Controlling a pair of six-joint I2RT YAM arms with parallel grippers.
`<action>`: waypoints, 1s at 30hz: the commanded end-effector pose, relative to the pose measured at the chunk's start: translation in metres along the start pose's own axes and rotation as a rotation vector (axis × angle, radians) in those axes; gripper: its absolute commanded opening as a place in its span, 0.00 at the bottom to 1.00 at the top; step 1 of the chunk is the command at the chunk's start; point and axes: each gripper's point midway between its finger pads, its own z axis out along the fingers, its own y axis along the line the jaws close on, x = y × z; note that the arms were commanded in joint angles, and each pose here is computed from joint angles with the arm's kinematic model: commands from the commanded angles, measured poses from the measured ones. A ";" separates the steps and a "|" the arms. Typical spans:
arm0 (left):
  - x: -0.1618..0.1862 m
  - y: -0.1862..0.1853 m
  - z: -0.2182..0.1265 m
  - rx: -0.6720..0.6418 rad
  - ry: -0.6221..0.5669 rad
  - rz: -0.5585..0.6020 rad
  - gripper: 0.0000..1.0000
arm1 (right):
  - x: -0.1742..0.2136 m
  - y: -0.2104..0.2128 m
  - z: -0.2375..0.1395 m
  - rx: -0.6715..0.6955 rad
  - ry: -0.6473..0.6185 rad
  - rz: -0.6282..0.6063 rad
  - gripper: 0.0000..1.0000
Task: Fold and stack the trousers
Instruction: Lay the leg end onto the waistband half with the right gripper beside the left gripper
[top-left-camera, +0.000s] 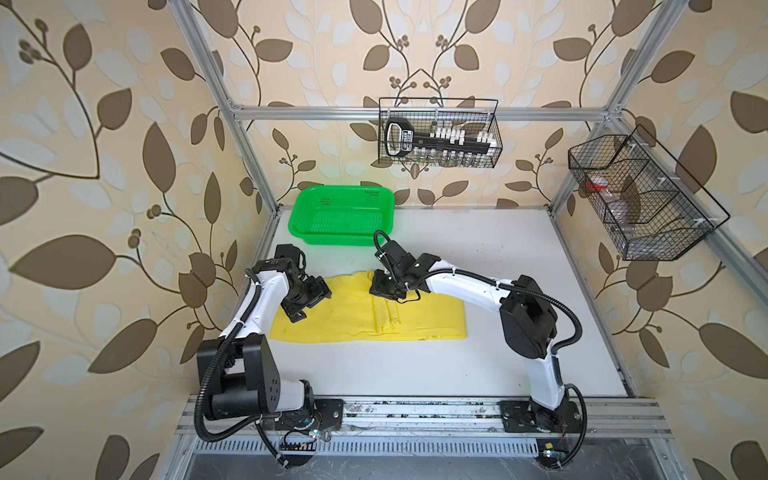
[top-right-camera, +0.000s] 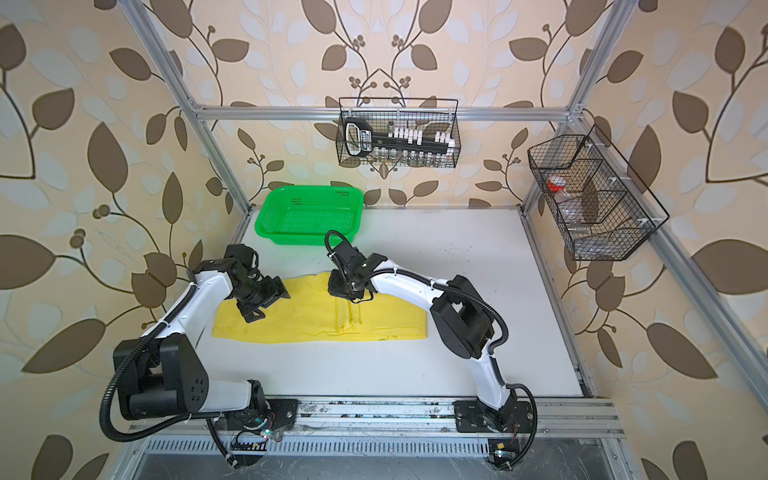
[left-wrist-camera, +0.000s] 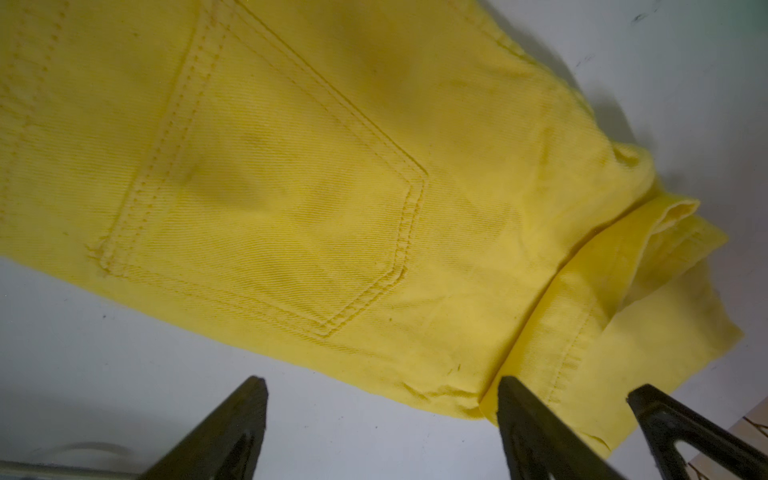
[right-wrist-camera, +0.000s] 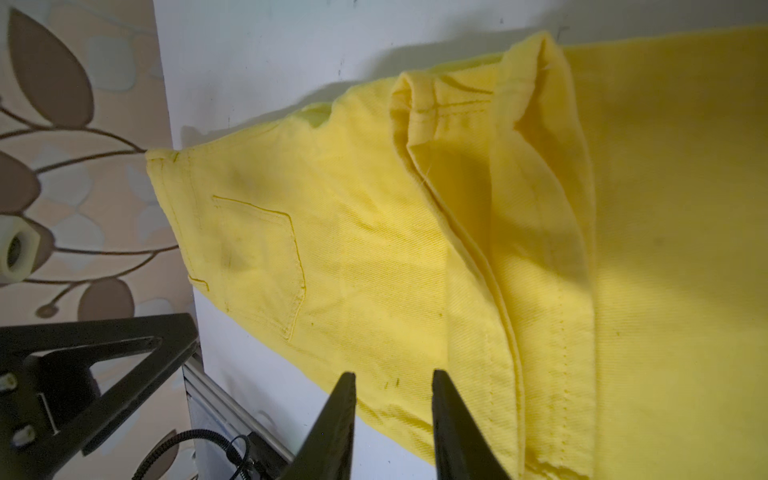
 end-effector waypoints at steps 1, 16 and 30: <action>0.009 -0.004 -0.010 0.032 0.009 0.022 0.88 | -0.017 -0.003 -0.032 -0.015 -0.035 -0.064 0.40; 0.019 -0.009 -0.010 0.072 0.039 0.015 0.87 | -0.004 -0.057 0.022 -0.066 0.109 -0.191 0.67; 0.025 -0.004 -0.006 0.059 0.057 0.015 0.88 | 0.023 0.002 0.046 -0.241 0.169 -0.258 0.67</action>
